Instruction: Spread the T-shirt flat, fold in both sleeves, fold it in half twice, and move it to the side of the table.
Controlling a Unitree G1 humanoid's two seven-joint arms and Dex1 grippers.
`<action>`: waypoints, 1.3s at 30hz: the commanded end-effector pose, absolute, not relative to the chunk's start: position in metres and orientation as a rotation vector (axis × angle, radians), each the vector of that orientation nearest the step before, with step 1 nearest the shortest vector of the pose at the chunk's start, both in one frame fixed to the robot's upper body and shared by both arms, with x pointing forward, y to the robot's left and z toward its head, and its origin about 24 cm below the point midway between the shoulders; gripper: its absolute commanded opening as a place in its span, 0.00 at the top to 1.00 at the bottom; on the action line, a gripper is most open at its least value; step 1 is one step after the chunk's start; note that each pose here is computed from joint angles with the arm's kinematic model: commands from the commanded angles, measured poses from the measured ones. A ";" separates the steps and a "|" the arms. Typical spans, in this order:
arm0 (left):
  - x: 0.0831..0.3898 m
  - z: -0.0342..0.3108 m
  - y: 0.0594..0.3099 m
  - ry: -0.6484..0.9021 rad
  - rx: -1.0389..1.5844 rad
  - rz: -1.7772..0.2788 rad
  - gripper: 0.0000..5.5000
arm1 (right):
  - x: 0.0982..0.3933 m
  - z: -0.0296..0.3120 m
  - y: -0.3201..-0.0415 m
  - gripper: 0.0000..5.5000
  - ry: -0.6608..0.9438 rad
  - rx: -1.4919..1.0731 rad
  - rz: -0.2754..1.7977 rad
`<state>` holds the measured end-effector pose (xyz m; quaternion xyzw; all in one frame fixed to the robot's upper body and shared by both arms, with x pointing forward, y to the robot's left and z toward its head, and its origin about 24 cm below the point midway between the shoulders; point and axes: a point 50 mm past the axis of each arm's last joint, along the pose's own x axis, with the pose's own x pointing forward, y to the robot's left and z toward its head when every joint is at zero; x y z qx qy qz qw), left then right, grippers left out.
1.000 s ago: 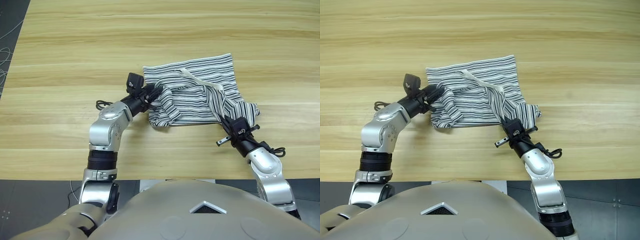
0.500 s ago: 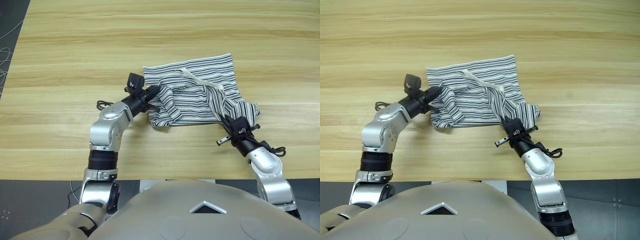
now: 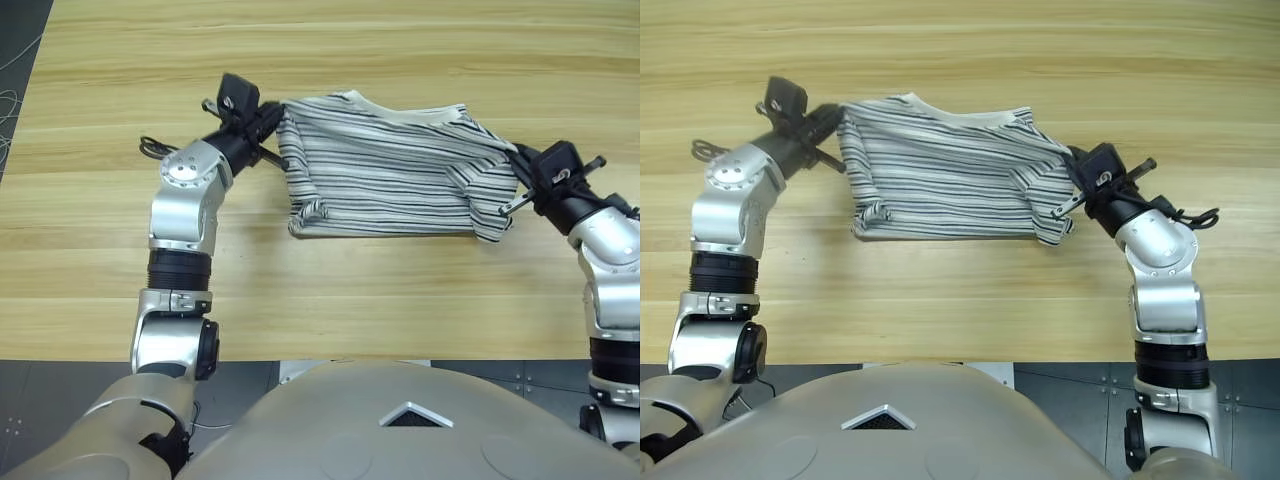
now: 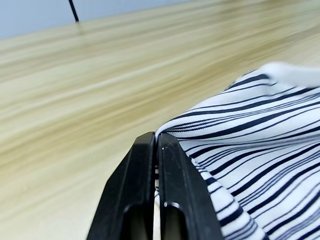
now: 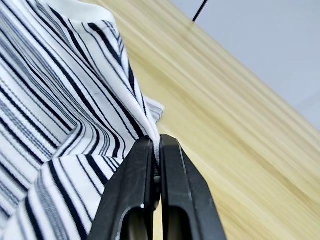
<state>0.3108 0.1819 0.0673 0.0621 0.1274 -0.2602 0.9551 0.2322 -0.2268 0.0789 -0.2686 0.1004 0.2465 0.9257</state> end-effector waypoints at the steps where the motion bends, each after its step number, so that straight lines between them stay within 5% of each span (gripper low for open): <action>1: 0.294 0.065 0.166 0.284 0.045 -0.704 0.97 | 0.216 0.060 -0.232 0.98 0.362 -0.533 0.707; 10: 0.184 0.079 0.154 0.444 -0.216 -1.480 0.97 | 0.174 0.071 -0.230 0.98 0.418 -0.207 1.154; 14: 0.157 0.085 0.165 0.568 -0.340 -1.581 0.97 | 0.162 0.088 -0.239 0.98 0.414 -0.029 1.286; 17: 0.141 0.072 0.179 0.718 -0.171 -1.603 0.97 | 0.147 0.077 -0.249 0.98 0.563 -0.140 1.369; 22: 0.138 0.033 0.194 0.835 0.276 -1.596 0.97 | 0.121 0.039 -0.257 0.98 0.821 -0.429 1.473; 30: 0.125 0.024 0.202 0.853 0.406 -1.717 0.97 | 0.111 0.024 -0.257 0.98 0.831 -0.445 1.496; 33: 0.126 0.026 0.201 0.817 0.401 -1.728 0.90 | 0.116 0.025 -0.258 0.98 0.815 -0.437 1.479; 39: 0.132 0.029 0.202 0.791 0.404 -1.722 0.74 | 0.115 0.032 -0.257 0.79 0.804 -0.357 1.504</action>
